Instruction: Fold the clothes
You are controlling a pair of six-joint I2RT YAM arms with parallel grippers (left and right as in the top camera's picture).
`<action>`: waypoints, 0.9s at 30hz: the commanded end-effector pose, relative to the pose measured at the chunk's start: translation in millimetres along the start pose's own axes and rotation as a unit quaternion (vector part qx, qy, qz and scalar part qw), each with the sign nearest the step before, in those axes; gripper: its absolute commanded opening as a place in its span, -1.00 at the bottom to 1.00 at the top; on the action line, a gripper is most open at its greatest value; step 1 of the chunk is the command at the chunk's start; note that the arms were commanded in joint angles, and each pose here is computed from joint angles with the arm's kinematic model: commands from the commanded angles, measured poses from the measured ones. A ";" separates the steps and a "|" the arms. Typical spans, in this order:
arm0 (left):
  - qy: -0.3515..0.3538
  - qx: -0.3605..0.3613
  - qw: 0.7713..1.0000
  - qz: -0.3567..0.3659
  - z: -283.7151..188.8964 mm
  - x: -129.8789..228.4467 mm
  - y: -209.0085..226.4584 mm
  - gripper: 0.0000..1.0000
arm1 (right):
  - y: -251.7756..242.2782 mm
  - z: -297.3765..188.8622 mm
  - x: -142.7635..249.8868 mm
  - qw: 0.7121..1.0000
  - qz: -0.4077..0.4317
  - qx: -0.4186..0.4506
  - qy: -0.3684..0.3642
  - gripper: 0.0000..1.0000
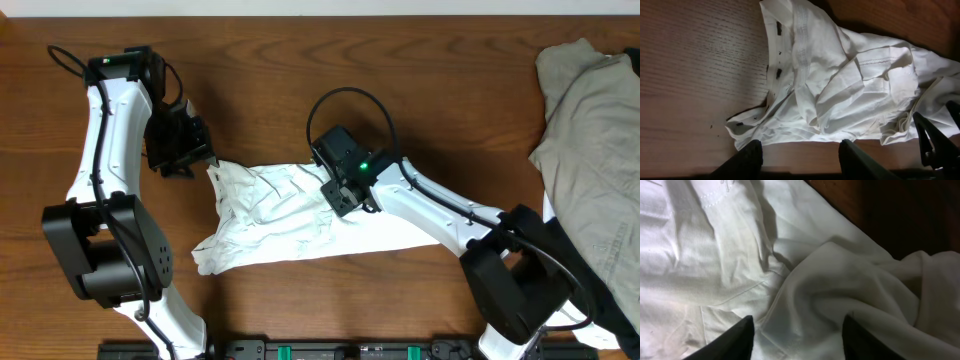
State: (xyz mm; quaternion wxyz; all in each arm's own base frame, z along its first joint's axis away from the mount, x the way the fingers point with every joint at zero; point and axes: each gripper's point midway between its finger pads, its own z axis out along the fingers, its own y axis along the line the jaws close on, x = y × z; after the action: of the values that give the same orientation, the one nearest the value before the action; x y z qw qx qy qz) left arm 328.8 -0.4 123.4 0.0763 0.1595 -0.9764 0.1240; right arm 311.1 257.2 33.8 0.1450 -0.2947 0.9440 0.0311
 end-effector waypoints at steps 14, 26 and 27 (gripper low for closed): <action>0.003 -0.002 1.000 -0.003 0.4 1.1 1.2 0.04 | -29.0 -0.4 -4.9 0.996 0.058 0.068 -0.013 -0.98; 0.003 -0.002 1.000 -0.003 0.4 1.1 1.1 0.04 | -36.7 -29.5 -36.0 0.992 0.073 0.066 -0.083 -0.98; 0.003 -0.002 1.000 -0.003 0.4 1.0 1.2 0.04 | -34.2 -28.7 -38.4 0.992 0.069 0.059 -0.087 -0.97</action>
State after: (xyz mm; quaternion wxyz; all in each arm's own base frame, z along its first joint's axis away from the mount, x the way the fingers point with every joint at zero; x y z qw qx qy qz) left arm 328.8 -0.4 123.4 0.0763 0.1595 -0.9764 0.1240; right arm 346.6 242.8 66.2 0.2291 -0.2263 0.9467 -0.0009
